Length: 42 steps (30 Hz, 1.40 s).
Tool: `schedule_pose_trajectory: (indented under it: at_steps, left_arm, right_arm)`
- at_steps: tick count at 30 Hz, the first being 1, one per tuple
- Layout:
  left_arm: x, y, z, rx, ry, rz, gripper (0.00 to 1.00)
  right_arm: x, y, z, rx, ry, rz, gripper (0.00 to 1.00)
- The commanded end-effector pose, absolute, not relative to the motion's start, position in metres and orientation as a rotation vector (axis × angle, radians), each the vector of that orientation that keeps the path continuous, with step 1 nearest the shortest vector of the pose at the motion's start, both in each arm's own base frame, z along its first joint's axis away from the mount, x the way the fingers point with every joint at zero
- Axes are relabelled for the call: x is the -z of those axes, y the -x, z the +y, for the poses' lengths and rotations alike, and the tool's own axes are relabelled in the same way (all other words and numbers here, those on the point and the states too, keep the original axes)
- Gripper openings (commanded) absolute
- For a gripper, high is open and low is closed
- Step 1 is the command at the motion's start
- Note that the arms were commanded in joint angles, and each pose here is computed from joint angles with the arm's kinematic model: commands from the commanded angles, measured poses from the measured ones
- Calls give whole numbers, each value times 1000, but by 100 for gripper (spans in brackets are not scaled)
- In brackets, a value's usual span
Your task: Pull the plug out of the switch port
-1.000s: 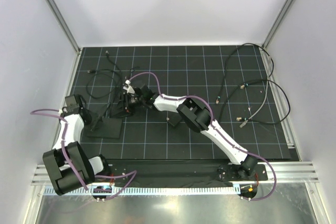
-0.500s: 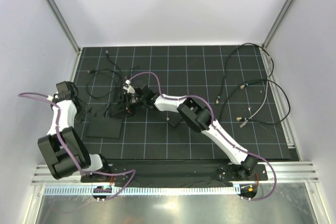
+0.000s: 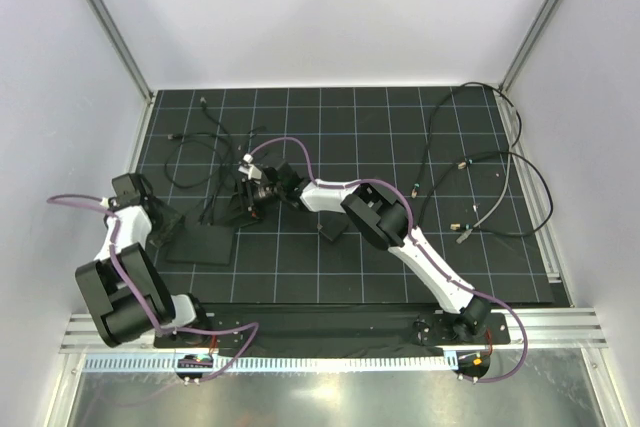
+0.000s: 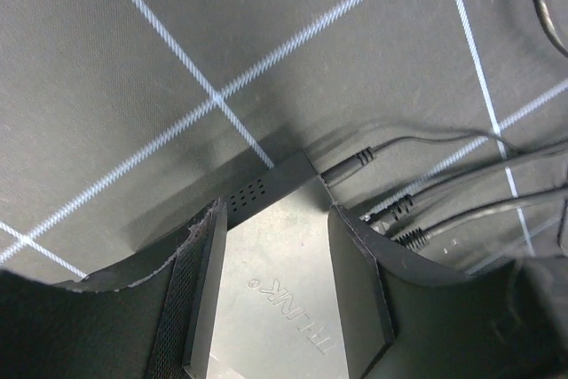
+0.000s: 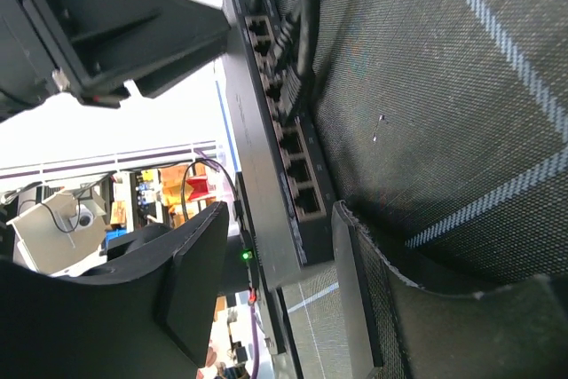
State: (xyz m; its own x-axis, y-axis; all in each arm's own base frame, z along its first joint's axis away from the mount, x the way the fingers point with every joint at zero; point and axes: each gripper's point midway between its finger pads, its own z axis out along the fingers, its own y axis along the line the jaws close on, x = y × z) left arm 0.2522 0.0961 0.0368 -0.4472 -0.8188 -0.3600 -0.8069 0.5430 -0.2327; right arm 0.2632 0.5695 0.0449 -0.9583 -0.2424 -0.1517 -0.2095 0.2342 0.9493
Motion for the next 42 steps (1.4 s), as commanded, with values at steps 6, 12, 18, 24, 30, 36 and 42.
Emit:
schedule_pose_trajectory:
  at_steps: [6,12,18,24,30,36,42]
  left_arm:
    - [-49,-254,57,323,1333,2288,52]
    - [-58,-242,50,333,1351,2278,53]
    - [-79,-242,57,240,1295,2276,50]
    - [-91,-243,32,248,1186,2281,46]
    - [-76,-234,11,274,1167,2319,42]
    - [-65,-228,9,216,1180,2365,38]
    - [-55,-226,8,198,1192,2411,33]
  right_arm:
    - [-73,-264,576,1955,-523,-2403,57]
    - [-66,-267,577,1922,-499,-2436,57]
    - [-51,-266,575,1860,-459,-2459,52]
    - [-40,-265,574,1782,-455,-2508,46]
    - [-30,-268,577,1710,-393,-2555,46]
    - [-15,-269,579,1668,-283,-2558,41]
    - [-4,-271,581,1658,-224,-2558,38]
